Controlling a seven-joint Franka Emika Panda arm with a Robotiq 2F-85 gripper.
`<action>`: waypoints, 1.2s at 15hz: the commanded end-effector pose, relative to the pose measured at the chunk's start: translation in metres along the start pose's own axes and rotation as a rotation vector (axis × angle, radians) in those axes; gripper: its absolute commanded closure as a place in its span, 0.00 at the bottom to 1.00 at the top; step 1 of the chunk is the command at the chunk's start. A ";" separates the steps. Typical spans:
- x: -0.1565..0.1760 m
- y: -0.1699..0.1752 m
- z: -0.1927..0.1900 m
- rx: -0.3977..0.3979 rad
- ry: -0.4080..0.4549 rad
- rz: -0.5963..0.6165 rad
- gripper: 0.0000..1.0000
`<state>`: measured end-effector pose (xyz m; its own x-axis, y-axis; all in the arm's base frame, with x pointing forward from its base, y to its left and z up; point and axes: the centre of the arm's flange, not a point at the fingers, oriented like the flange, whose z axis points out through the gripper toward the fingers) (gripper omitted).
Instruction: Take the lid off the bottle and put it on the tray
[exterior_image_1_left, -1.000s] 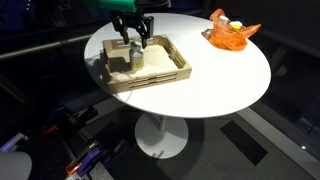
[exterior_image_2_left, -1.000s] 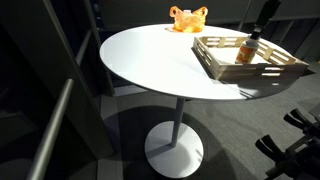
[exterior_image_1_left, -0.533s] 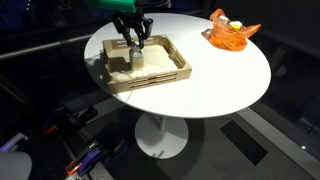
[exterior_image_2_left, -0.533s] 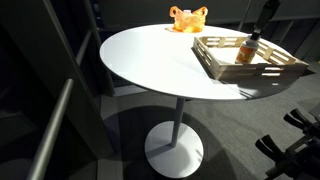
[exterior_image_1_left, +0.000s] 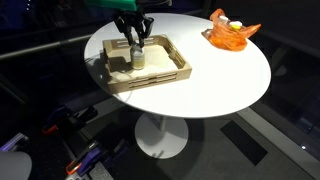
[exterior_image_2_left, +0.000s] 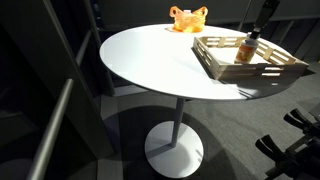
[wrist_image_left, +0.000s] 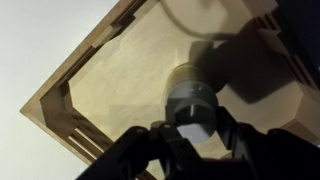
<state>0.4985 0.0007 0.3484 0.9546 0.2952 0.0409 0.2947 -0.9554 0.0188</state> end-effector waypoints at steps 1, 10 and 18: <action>0.007 0.007 -0.015 0.000 0.018 0.024 0.81; 0.009 0.016 -0.018 -0.053 -0.076 0.188 0.81; 0.006 0.007 -0.009 -0.076 -0.133 0.287 0.81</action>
<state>0.4997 -0.0088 0.3544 0.9976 0.0073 -0.0695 0.0134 -0.9960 0.0882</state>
